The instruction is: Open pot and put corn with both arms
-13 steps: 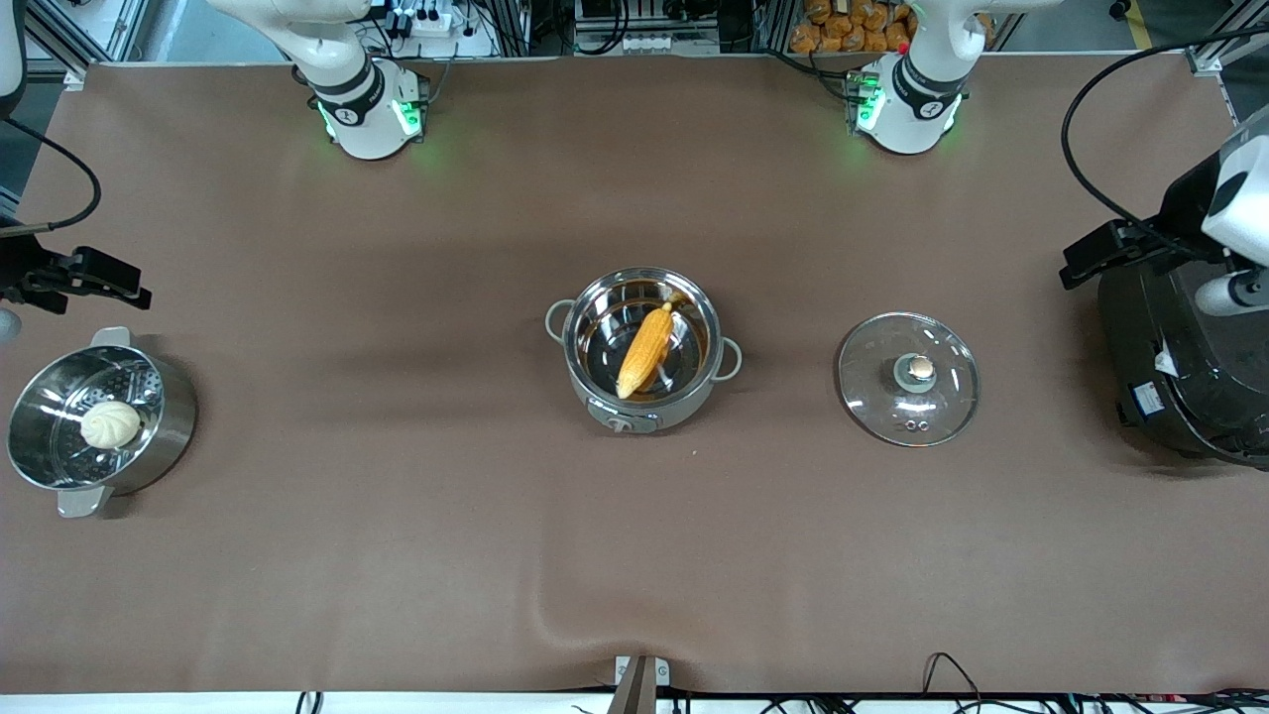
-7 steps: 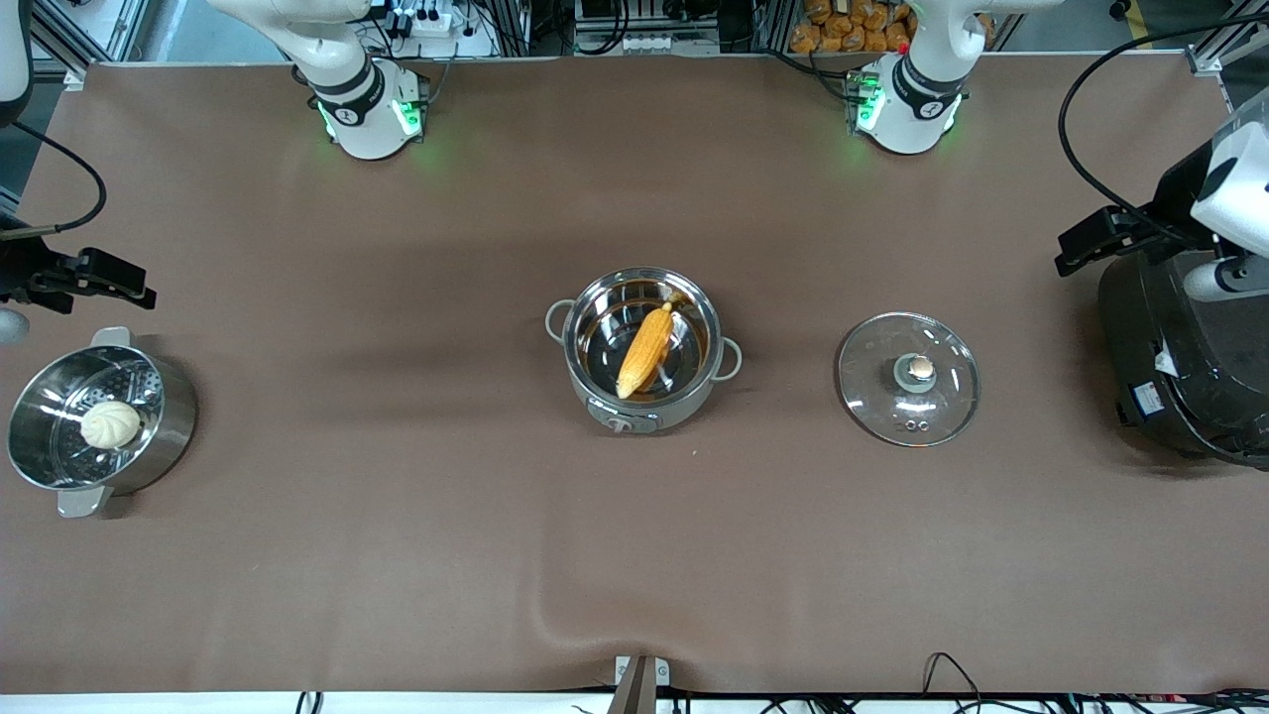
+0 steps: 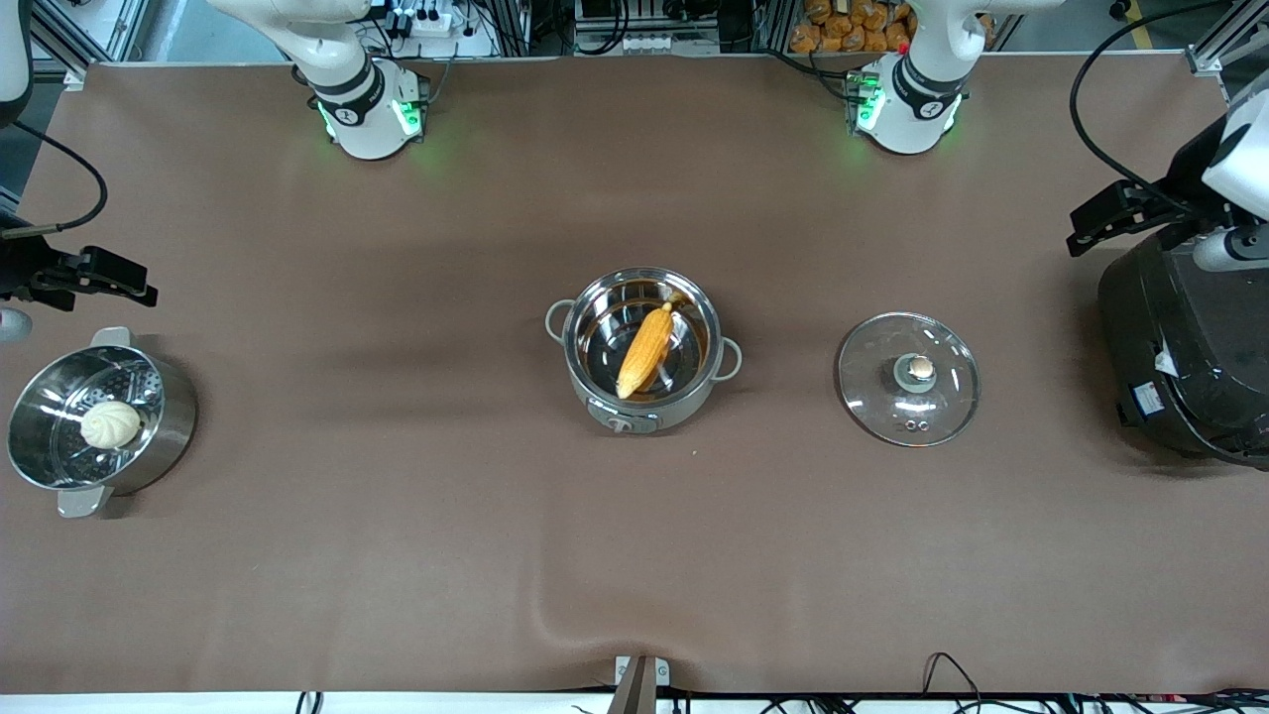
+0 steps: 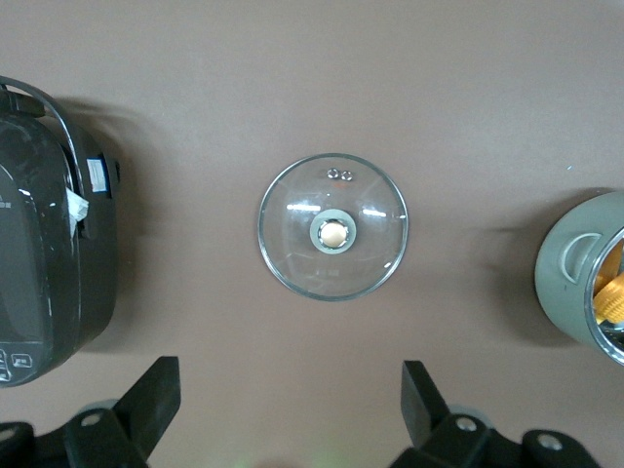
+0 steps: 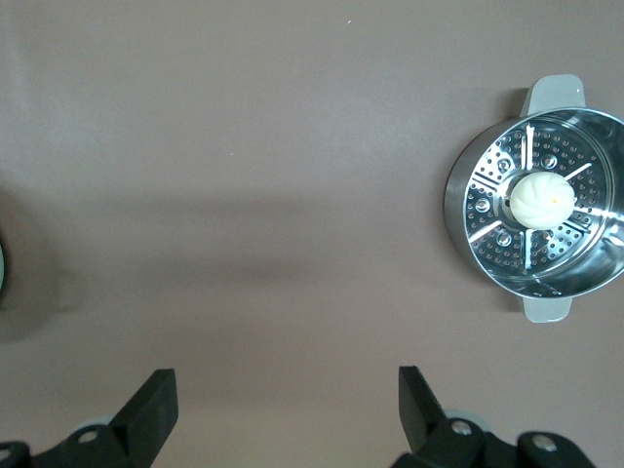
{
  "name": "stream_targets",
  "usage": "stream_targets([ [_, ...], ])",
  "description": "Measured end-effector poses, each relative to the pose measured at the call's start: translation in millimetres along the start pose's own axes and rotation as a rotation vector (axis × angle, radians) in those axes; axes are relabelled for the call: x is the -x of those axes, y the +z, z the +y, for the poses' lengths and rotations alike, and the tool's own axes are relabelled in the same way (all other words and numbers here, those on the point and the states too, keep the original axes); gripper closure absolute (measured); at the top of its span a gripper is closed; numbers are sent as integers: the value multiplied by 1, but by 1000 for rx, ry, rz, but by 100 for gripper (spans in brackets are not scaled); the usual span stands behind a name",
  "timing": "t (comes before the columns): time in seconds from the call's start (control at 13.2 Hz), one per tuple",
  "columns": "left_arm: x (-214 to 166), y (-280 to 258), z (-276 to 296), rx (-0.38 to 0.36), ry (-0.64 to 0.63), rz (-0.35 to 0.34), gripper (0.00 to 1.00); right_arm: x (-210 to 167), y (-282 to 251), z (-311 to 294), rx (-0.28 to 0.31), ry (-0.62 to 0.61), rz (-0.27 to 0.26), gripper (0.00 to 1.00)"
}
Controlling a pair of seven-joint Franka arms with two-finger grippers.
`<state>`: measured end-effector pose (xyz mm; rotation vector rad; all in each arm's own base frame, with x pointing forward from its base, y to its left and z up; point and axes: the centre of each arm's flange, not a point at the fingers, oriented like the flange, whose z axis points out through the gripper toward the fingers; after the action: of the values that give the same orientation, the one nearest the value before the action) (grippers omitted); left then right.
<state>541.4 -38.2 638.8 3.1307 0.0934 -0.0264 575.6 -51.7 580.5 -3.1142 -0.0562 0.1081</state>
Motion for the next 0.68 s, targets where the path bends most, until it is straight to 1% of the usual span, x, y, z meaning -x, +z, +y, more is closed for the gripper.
stream_targets([
  [0.68, 0, 1, -3, -1, -14, -7, 0, 0, -1, 0, 0, 0, 3, 0],
])
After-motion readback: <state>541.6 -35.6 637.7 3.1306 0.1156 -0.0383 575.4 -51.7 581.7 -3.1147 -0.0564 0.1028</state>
